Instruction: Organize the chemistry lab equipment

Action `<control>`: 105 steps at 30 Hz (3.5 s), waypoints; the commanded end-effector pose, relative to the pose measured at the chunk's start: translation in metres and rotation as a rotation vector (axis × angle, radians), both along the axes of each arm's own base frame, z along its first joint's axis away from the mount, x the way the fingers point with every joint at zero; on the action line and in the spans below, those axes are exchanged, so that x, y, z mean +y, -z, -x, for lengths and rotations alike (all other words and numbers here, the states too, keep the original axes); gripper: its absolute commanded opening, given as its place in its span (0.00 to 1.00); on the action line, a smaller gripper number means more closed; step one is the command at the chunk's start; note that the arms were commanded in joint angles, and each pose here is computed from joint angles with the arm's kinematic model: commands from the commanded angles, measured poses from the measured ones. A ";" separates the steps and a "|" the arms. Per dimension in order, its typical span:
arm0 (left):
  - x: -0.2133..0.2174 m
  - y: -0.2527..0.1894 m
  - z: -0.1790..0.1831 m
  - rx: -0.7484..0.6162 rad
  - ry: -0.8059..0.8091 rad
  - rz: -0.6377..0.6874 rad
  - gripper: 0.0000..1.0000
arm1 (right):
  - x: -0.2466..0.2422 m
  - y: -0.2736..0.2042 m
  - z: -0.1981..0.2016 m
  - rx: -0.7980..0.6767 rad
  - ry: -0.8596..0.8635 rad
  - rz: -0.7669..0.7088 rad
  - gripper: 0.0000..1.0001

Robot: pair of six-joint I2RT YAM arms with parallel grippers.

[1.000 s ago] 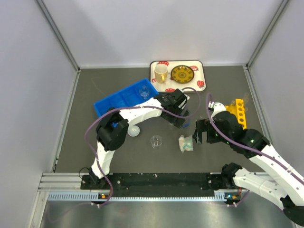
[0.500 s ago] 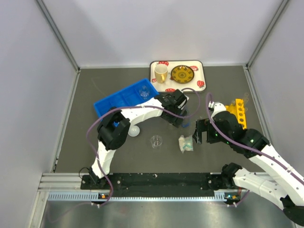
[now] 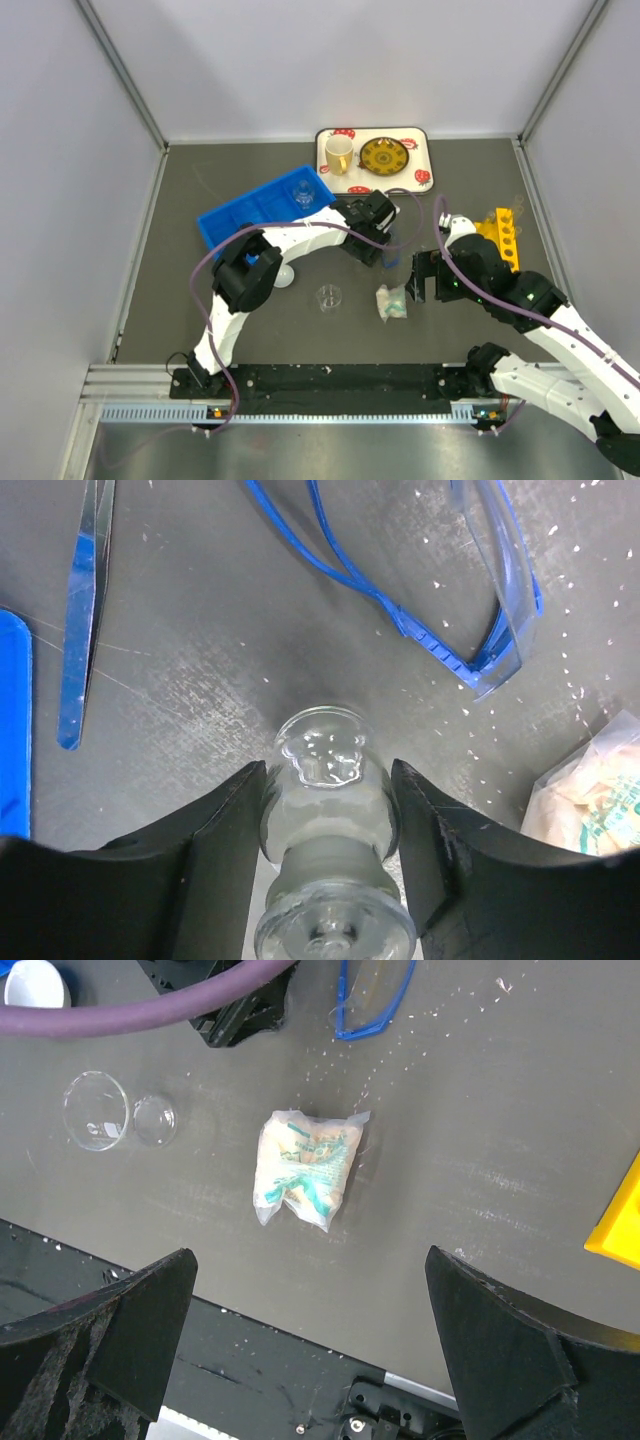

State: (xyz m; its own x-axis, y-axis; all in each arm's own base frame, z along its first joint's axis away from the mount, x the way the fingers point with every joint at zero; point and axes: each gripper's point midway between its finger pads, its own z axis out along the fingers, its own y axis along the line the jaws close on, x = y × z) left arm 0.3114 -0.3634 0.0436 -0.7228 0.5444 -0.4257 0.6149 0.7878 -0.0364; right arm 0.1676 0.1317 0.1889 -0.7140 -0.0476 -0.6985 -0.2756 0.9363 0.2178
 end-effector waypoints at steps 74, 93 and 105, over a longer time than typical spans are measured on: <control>0.123 -0.022 -0.133 -0.035 -0.339 0.034 0.51 | -0.001 0.010 -0.006 0.020 0.043 0.015 0.99; 0.123 -0.125 -0.116 -0.101 -0.246 0.097 0.65 | 0.003 0.007 -0.008 0.004 0.032 -0.002 0.99; 0.144 -0.195 -0.033 -0.196 -0.255 0.043 0.65 | 0.007 0.001 -0.008 -0.012 -0.005 -0.012 0.99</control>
State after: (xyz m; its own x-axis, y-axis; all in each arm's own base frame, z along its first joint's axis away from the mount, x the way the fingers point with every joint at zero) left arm 0.3855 -0.2359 0.2150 -0.7413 0.3381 -0.5798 0.4184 0.9082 -0.0054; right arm 0.1702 0.1328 0.1765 -0.7360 -0.0573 -0.6746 -0.2589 0.9445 0.2022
